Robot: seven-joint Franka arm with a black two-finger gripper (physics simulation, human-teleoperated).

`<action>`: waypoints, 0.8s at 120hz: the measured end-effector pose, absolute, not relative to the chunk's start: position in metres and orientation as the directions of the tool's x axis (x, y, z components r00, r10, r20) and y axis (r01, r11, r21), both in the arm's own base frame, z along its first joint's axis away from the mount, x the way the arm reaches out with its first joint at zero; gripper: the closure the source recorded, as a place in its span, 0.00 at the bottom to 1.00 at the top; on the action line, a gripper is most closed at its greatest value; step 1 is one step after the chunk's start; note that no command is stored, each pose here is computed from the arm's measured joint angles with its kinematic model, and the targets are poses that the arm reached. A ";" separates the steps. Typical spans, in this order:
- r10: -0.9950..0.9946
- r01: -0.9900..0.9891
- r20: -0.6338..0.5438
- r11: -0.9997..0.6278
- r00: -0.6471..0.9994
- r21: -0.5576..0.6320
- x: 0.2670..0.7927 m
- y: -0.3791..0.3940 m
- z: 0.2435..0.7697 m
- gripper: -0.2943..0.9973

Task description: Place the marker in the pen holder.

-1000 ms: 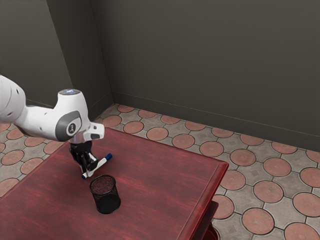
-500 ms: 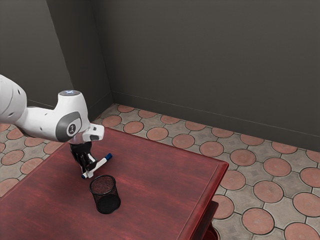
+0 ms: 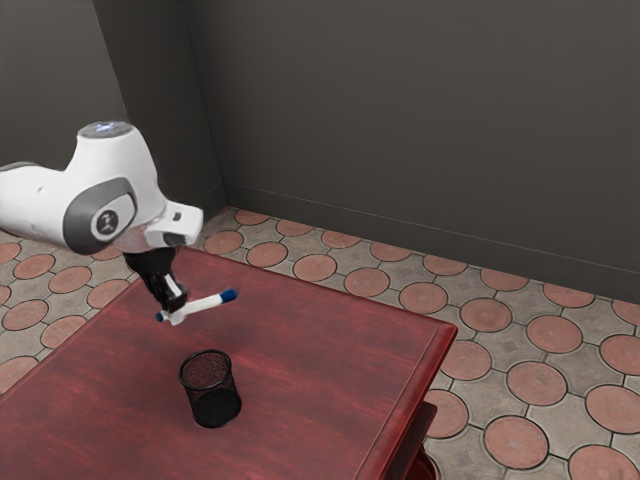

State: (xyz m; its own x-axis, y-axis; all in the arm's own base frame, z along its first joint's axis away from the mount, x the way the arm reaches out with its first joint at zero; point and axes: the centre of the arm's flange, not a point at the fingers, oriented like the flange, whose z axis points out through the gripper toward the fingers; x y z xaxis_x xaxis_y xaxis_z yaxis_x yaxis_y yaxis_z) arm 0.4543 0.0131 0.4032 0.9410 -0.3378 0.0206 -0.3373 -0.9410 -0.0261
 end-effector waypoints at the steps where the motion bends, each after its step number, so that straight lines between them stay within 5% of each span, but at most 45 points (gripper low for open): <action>1: -0.338 -0.338 0.019 -0.941 0.941 -0.024 0.450 0.012 0.404 0.81; 37: -0.309 -0.305 -0.095 -0.951 0.946 0.055 0.391 -0.008 0.392 0.80; 68: -0.315 -0.302 -0.158 -0.948 0.936 0.101 0.426 -0.016 0.383 0.76; 96: -0.335 -0.323 -0.112 -0.940 0.936 0.110 0.486 -0.029 0.421 0.43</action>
State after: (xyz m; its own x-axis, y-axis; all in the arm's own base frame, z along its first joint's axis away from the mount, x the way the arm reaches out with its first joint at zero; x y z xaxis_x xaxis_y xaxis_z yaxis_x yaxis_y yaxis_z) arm 0.4862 -0.0292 0.4213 0.9356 -0.3350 -0.1117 -0.3233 -0.9398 0.1104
